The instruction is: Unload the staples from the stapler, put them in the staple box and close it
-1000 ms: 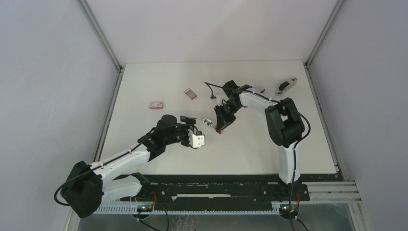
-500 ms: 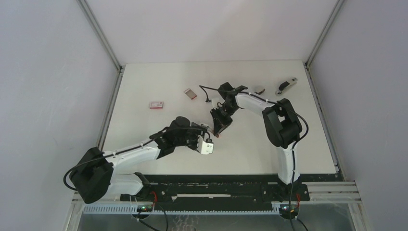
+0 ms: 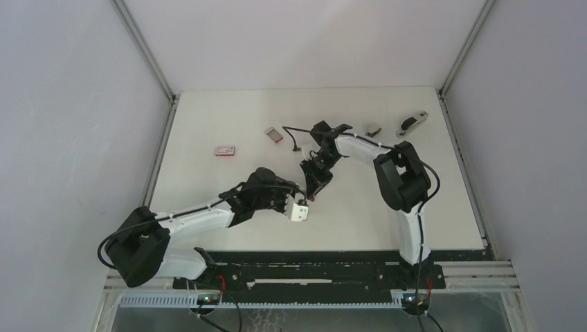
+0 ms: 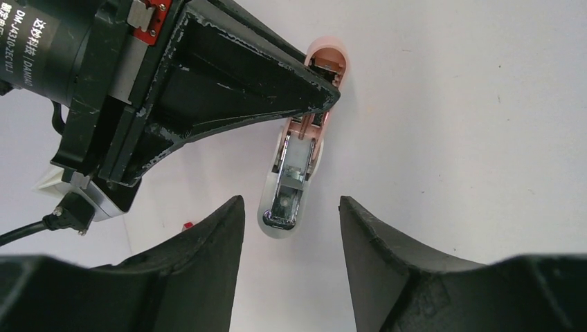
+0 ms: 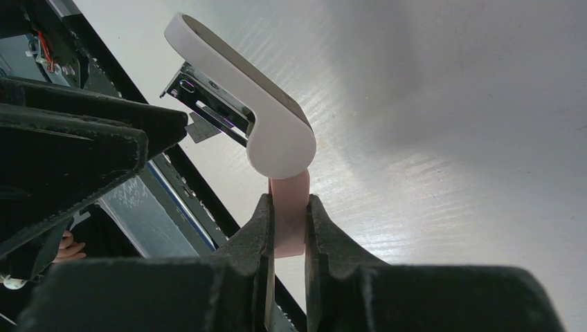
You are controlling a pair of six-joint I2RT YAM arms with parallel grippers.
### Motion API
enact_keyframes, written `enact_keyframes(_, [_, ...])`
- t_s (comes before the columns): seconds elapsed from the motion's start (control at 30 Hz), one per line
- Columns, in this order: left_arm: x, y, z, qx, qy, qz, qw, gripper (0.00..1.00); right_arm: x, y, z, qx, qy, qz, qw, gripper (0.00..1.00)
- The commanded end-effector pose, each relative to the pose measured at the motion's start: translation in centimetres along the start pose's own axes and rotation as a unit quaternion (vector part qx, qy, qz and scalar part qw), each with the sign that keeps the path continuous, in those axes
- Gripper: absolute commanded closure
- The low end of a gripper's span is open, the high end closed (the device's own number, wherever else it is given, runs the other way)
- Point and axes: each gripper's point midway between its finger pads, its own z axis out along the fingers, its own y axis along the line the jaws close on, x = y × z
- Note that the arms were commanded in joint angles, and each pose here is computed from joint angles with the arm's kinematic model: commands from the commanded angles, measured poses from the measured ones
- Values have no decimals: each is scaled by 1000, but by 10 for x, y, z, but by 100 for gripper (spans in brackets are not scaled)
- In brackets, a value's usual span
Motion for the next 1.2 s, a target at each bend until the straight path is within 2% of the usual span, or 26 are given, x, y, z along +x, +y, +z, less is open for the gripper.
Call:
enact_keyframes(0.0, [-15, 32, 1, -34, -15, 27, 999, 43, -9, 13, -2, -22, -4, -27, 999, 100])
enact_keyframes(0.47, [-16, 21, 9, 4, -6, 34, 999, 52, -6, 16, 1, -30, 8, -26, 999, 100])
enact_keyframes(1.17, [-15, 13, 11, 24, 3, 38, 999, 56, -5, 18, -2, -32, 9, -29, 999, 100])
